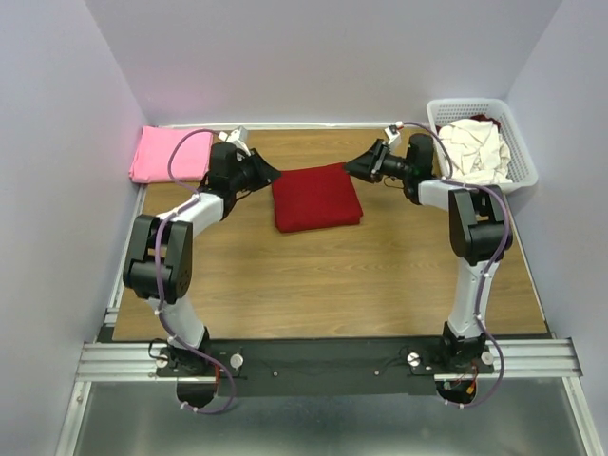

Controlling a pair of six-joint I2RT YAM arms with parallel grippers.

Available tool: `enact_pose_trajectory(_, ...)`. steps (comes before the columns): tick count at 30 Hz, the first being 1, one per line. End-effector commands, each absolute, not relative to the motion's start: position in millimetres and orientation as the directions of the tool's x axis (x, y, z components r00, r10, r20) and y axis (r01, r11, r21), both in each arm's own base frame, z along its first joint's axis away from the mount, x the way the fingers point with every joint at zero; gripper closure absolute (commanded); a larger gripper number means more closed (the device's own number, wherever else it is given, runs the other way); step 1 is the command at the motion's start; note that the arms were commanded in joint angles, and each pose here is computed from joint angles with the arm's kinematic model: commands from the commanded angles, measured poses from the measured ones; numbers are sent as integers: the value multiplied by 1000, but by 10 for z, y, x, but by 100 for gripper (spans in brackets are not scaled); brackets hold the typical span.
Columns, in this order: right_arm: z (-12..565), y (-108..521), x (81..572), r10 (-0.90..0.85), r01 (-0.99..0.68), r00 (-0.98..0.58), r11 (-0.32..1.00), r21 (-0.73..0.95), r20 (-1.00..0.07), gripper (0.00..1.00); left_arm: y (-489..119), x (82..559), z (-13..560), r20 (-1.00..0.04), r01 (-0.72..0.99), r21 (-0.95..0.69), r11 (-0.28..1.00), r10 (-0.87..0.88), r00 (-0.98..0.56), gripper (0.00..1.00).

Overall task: Fold and stack the t-shirts
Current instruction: Fold the tshirt

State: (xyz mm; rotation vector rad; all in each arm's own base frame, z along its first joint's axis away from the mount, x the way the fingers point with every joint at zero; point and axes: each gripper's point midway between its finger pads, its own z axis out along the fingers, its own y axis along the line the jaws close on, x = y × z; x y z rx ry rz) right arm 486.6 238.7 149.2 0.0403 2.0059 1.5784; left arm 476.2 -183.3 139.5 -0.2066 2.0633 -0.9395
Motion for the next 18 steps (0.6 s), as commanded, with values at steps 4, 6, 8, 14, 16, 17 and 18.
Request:
enact_pose_trajectory(4, 1172, 2612, 4231, 278, -272, -901, 237, 933, -334, 51, -2145, 4066, 976, -554, 164, -718, 676, -413, -723, 72)
enact_pose_trajectory(6, 899, 2595, 4124, 271, -229, -916, 250, 941, -295, 51, -2183, 3967, 767, -512, 141, -736, 663, -408, -756, 73)
enact_pose_trajectory(8, 692, 2566, 4048, 263, -194, -928, 263, 945, -264, 51, -2166, 3832, 515, -458, 91, -750, 655, -415, -786, 75)
enact_pose_trajectory(14, 235, 2407, 3925, 279, -114, -938, 312, 943, -206, 51, -2002, 3599, 246, -407, -1, -736, 677, -443, -799, 80)
enact_pose_trajectory(16, 204, 2312, 3925, 299, -97, -934, 319, 943, -197, 51, -1859, 3564, 256, -402, -28, -737, 675, -471, -785, 81)
enact_pose_trajectory(17, 261, 2294, 3933, 303, -103, -931, 317, 943, -203, 51, -1818, 3562, 277, -404, -31, -738, 674, -479, -779, 82)
enact_pose_trajectory(18, 309, 2296, 3938, 306, -107, -929, 313, 944, -207, 51, -1715, 3595, 362, -417, -33, -743, 668, -502, -758, 82)
